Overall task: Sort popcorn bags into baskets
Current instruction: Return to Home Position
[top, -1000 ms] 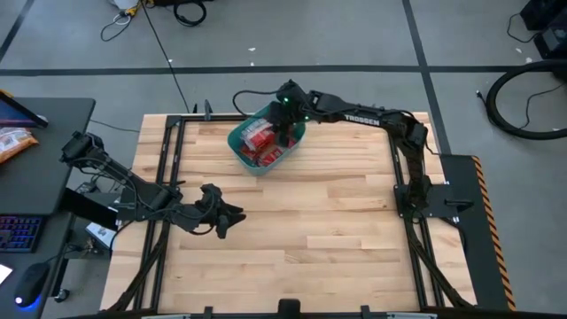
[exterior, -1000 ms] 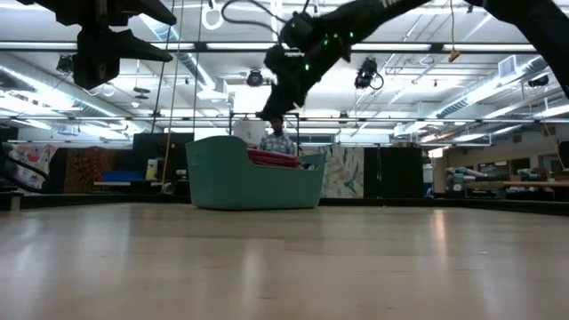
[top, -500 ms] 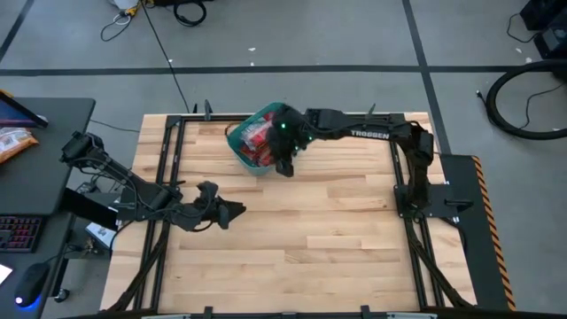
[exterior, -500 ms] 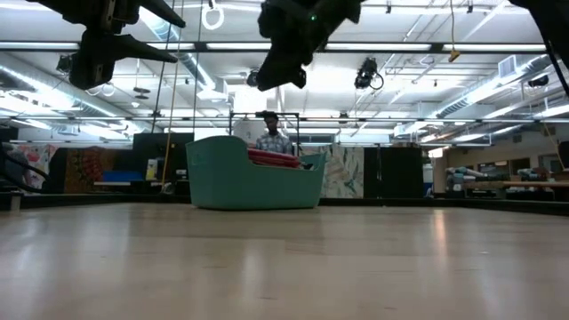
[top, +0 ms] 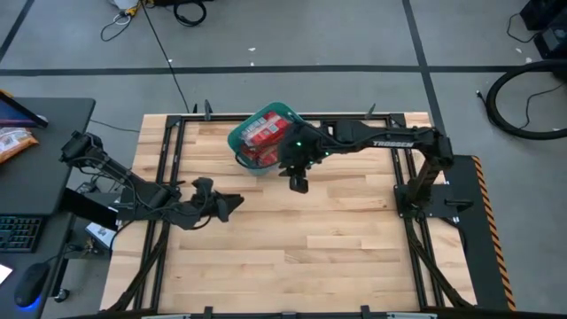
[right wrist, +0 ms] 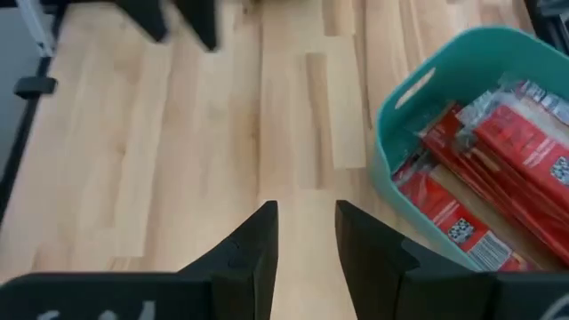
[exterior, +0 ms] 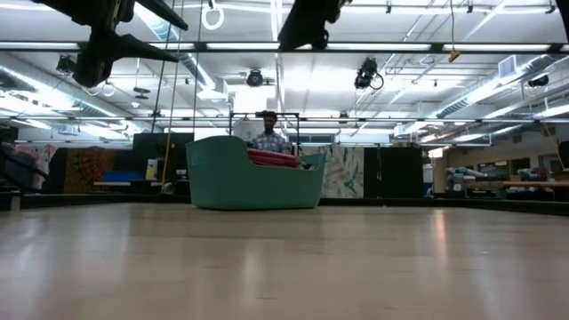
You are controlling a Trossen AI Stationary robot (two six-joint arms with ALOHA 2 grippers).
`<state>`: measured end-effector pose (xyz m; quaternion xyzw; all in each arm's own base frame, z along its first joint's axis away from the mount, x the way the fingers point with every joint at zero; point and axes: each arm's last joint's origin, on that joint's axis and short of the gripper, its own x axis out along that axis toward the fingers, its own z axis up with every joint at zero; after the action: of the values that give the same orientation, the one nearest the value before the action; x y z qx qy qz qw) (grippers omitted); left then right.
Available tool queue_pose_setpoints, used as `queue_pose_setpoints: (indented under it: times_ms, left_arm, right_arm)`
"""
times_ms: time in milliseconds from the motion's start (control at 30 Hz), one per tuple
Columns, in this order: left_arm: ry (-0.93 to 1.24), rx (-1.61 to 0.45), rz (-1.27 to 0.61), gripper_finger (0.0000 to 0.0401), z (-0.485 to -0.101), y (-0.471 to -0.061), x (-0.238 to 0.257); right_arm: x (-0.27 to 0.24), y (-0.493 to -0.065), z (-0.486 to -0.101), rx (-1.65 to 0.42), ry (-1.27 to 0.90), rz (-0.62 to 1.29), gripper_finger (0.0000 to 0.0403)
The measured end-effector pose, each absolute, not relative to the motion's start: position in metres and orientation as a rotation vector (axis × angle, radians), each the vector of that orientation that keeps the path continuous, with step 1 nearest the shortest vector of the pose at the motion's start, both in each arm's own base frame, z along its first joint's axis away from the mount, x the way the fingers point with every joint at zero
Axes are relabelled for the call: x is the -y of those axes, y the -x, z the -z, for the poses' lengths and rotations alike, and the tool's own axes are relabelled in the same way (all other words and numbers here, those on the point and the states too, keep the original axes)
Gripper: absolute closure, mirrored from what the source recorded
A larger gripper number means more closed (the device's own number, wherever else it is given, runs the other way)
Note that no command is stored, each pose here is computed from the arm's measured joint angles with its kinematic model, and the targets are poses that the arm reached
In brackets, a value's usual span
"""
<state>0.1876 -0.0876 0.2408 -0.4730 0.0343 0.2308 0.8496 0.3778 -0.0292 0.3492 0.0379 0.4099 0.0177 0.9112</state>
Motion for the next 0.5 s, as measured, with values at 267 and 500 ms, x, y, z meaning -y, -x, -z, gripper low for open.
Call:
queue_pose_setpoints:
  times_ms: [267,500]
  left_arm:
    - [0.969,-0.072,-0.549,0.0225,-0.242,-0.177,0.08]
    - [0.969,-0.05,-0.564,0.0251,-0.253,-0.157,0.067]
  right_arm:
    - [0.005,-0.356,-0.341,-0.801,-0.106,-0.069,0.0284]
    - [-0.012,-0.333,-0.332,-0.719,-0.133,-0.018,0.0284]
